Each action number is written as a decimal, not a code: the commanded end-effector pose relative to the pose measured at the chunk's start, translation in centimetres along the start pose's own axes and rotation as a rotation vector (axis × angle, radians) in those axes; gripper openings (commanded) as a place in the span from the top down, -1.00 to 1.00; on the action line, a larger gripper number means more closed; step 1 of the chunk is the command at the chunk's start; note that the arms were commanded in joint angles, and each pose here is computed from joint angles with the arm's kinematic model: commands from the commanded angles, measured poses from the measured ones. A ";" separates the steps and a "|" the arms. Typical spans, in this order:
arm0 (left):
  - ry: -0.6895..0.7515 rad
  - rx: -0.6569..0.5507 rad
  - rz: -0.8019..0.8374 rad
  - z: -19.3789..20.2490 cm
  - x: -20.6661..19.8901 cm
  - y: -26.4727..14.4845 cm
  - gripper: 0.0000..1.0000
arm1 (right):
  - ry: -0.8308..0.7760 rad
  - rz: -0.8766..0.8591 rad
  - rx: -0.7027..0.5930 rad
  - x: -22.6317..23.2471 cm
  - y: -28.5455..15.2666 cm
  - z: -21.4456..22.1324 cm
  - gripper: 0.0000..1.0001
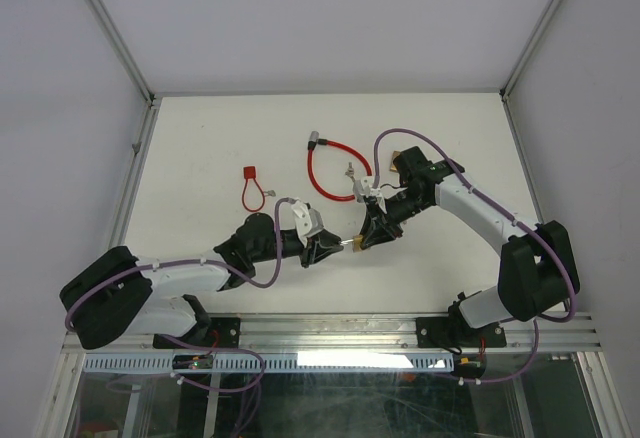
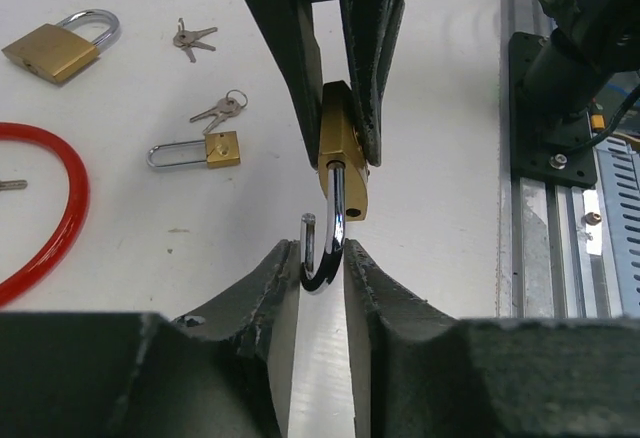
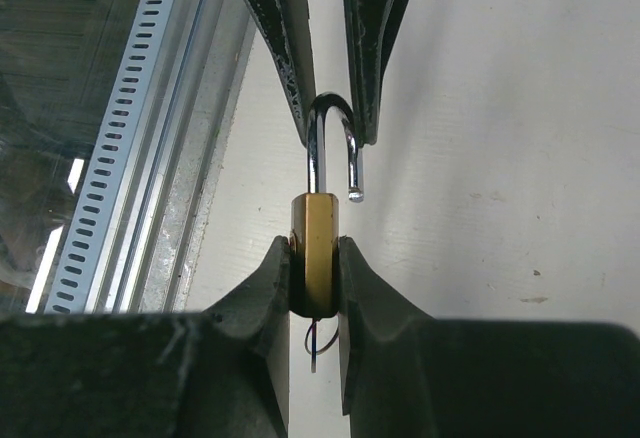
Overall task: Lock with the key
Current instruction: Lock the lock.
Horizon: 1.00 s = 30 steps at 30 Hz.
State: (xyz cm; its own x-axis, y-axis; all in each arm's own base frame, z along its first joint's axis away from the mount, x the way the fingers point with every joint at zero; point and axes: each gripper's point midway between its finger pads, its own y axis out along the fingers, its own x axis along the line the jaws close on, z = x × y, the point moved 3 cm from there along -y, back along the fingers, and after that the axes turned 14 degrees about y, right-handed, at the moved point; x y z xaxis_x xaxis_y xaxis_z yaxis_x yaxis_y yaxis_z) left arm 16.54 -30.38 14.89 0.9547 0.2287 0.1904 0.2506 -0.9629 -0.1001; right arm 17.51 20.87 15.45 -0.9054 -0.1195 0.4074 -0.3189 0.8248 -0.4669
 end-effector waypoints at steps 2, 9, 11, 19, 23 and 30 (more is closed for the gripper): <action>-0.004 -0.092 0.073 -2.8 -0.4 1.2 0.79 | -0.083 -0.010 -0.068 0.9 -0.4 -2.0 1.00; -0.085 -0.104 0.141 -3.6 -1.4 1.1 1.00 | -0.090 0.005 -0.064 0.7 -0.4 -2.0 1.00; -0.119 -0.092 0.152 -3.5 -1.6 1.2 1.00 | -0.095 0.008 -0.065 0.7 -0.4 -2.1 1.00; -0.161 -0.100 0.198 -3.5 -2.2 1.6 1.00 | -0.109 -0.004 -0.080 1.0 -0.3 -2.2 1.00; -0.147 -0.133 0.210 -4.2 -2.3 1.4 1.00 | -0.131 -0.007 -0.077 1.0 -0.3 -1.9 1.00; -0.125 -0.125 0.150 -3.8 -1.8 0.9 0.31 | -0.147 -0.019 -0.080 1.3 -0.3 -1.9 1.00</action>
State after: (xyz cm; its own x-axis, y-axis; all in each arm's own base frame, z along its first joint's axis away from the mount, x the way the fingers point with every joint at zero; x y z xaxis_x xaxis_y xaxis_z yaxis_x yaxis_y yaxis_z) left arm 14.71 -31.77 14.83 0.9932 0.1154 -0.0148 0.1131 -0.9873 -0.1120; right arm 16.74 20.32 15.08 -0.9109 -0.1261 0.3929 -0.3197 0.8177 -0.4787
